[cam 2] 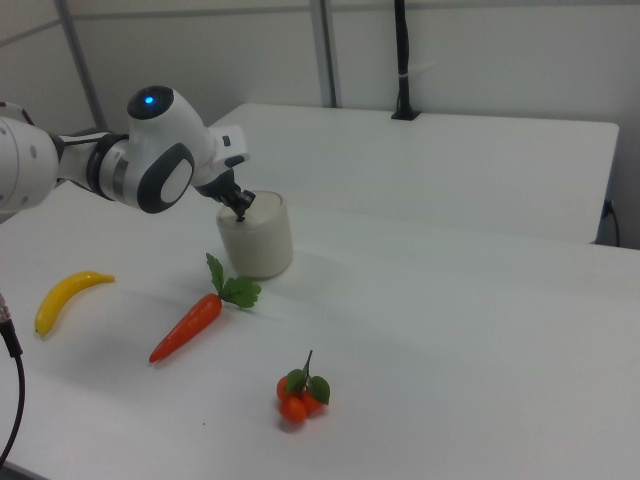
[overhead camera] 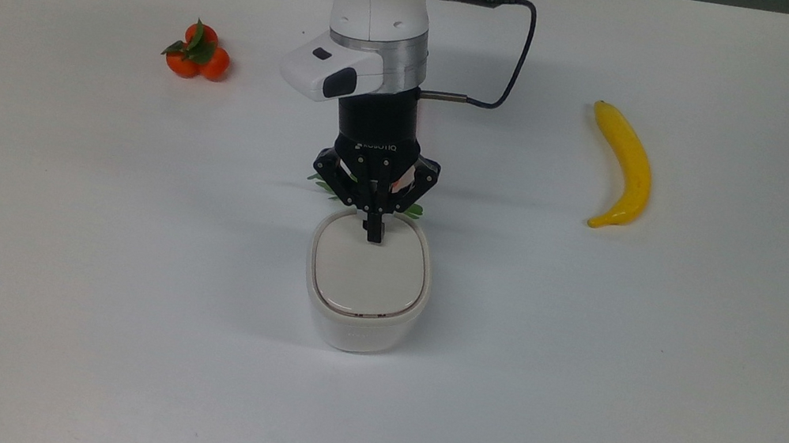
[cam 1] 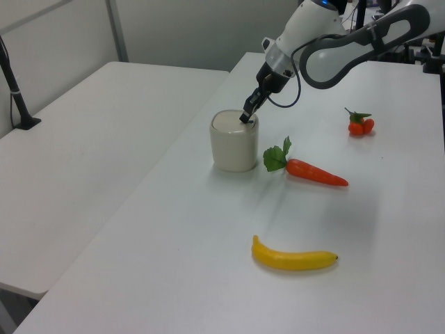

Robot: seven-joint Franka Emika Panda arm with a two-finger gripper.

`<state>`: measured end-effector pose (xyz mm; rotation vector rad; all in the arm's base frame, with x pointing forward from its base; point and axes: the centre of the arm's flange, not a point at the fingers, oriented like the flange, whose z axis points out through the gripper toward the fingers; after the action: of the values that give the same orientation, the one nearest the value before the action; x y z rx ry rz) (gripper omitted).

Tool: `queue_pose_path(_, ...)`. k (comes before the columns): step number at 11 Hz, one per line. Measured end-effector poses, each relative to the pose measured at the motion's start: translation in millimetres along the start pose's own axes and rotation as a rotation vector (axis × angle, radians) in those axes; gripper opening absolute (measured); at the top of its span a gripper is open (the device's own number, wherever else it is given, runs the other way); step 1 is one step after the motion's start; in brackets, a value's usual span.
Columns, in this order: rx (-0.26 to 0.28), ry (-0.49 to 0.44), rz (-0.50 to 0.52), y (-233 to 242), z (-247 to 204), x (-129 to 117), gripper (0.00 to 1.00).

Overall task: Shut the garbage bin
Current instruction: 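Push the open lid down onto the bin rim with the gripper, then lift the gripper up and away from the closed bin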

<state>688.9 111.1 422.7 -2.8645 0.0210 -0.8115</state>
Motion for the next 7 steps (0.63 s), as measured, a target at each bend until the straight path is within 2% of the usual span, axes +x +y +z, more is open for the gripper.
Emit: queue_pose_path(7,-0.002,0.004,-0.01,-1.8,-3.2,1.4,0.01)
